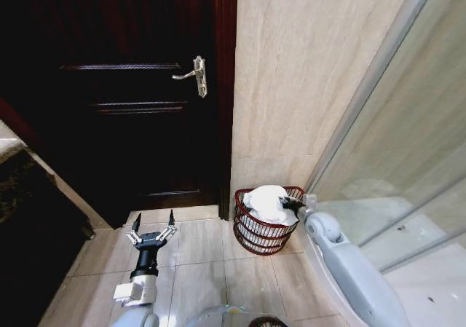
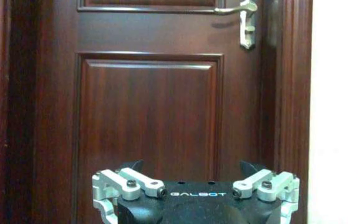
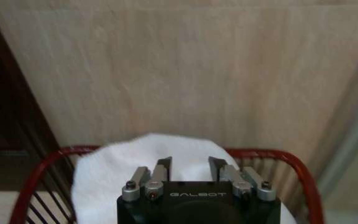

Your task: Discard the used towel into the hamper.

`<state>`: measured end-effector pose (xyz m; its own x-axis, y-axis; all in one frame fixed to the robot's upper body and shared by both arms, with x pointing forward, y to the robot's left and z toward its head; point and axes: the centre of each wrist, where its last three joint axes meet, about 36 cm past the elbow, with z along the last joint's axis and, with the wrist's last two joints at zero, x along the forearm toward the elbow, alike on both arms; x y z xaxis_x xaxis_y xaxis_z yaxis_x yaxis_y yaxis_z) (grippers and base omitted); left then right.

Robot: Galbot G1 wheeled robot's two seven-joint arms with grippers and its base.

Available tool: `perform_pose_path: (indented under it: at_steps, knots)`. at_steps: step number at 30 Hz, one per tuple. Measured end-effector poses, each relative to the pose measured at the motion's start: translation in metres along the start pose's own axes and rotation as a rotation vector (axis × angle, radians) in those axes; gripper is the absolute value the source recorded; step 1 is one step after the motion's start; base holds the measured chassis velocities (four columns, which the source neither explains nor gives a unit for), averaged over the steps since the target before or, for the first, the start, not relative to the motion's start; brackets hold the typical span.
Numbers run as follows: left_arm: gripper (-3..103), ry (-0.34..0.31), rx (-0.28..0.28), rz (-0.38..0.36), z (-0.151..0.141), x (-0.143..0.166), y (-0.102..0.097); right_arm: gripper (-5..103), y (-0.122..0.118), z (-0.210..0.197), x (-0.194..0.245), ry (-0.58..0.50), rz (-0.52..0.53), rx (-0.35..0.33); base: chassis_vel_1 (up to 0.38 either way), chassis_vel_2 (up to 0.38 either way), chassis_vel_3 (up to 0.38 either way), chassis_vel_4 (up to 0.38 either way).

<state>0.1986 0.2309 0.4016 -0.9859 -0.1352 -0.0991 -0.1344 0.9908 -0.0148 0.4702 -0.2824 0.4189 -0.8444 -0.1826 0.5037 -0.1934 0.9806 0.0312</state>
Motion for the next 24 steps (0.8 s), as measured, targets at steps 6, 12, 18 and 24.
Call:
perform_pose_path:
  at_steps: [6, 12, 18, 24]
  knots:
    - [100, 0.016, -0.004, 0.018, 0.001, -0.001, -0.006, 61, 0.001, 0.005, -0.031, -0.009, -0.083, 0.018, 0.0, 0.0, 0.0, 0.0]
    - [100, 0.016, -0.009, 0.017, -0.003, -0.002, -0.006, 88, 0.01, 0.015, -0.053, 0.04, -0.095, 0.038, 0.0, 0.0, 0.0, 0.0]
    - [100, 0.013, -0.014, 0.012, -0.004, -0.001, -0.004, 99, 0.003, 0.039, -0.059, 0.166, -0.085, 0.043, 0.0, 0.0, 0.0, 0.0]
    - [100, 0.008, -0.012, 0.01, -0.006, -0.001, -0.005, 100, -0.008, 0.045, -0.059, 0.261, -0.088, -0.001, 0.0, 0.0, 0.0, 0.0]
